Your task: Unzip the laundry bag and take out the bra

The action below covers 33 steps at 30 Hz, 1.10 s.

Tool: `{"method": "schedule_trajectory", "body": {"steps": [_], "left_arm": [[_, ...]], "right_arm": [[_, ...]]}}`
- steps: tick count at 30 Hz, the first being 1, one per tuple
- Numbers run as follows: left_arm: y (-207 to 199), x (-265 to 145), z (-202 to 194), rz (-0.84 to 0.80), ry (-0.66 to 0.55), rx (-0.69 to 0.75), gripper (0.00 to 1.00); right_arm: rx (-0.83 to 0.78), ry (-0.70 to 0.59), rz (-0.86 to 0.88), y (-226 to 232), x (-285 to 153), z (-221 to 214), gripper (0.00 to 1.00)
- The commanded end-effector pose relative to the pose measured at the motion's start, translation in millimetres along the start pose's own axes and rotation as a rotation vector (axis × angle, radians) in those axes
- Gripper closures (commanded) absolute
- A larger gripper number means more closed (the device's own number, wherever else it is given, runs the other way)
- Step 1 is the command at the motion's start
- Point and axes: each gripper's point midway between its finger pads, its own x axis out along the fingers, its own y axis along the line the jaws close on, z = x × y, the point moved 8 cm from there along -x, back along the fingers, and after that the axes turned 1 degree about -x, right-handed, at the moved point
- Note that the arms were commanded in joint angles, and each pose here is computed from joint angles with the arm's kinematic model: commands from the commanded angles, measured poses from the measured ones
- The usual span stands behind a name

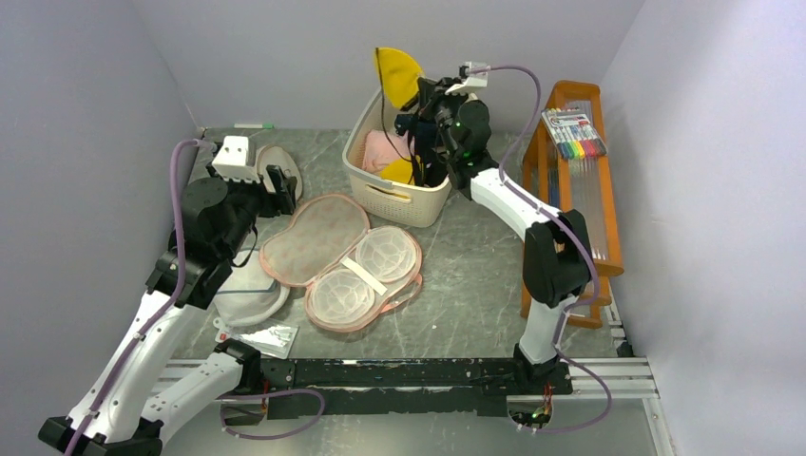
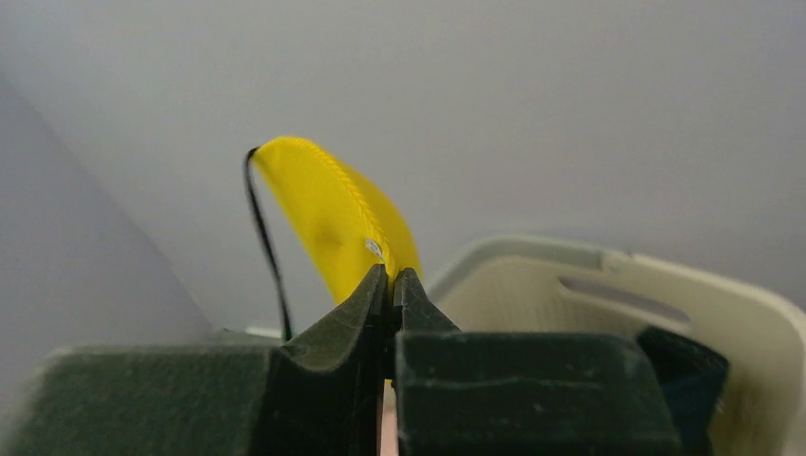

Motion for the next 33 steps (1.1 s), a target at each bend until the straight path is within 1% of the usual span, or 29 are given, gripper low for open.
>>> {"method": "schedule_trajectory", "body": {"steps": [1,7,8,10,15,18,22,24,27,28,30,33], "left_arm": [[-1,1,3,-0.012,-0.016,-0.013,0.15],[-1,2,2,-0.015,-0.012,-0.012,0.15],[-1,2,2,-0.016,-0.01,-0.012,0.15],[-1,3,2,-0.014,-0.009,-0.012,0.15],[0,3,2,-0.009,-0.007,-0.011,0.15],[-1,5,0,-0.009,0.0,-0.01,0.15],[-2,10,-4,-0.019,0.022,-0.007,0.16],[-3,13,-6,-0.024,0.033,-0.007,0.16],[-4,18,-11,-0.028,0.054,-0.007,0.16],[-5,19,-12,-0.029,0.061,-0.005,0.16],[-5,23,-15,-0.029,0.078,-0.004,0.16],[-6,29,-21,-0.03,0.104,-0.001,0.17]], "right_arm": [[0.084,0.104,-0.036,-29,8,-37,1.0],[0.057,0.176,-0.086,-53,12,-79,1.0],[0.054,0.179,-0.096,-56,14,-80,1.0],[0.06,0.236,-0.121,-68,17,-103,1.0],[0.079,0.282,-0.128,-79,16,-125,1.0],[0.068,0.312,-0.148,-83,16,-129,0.99],[0.012,0.355,-0.158,-82,19,-116,0.66],[-0.016,0.376,-0.17,-80,16,-103,0.54],[-0.047,0.373,-0.2,-76,5,-72,0.39],[-0.057,0.358,-0.2,-72,-1,-54,0.36],[-0.075,0.358,-0.199,-67,-17,-35,0.28],[-0.072,0.356,-0.166,-58,-51,-12,0.19]]}}
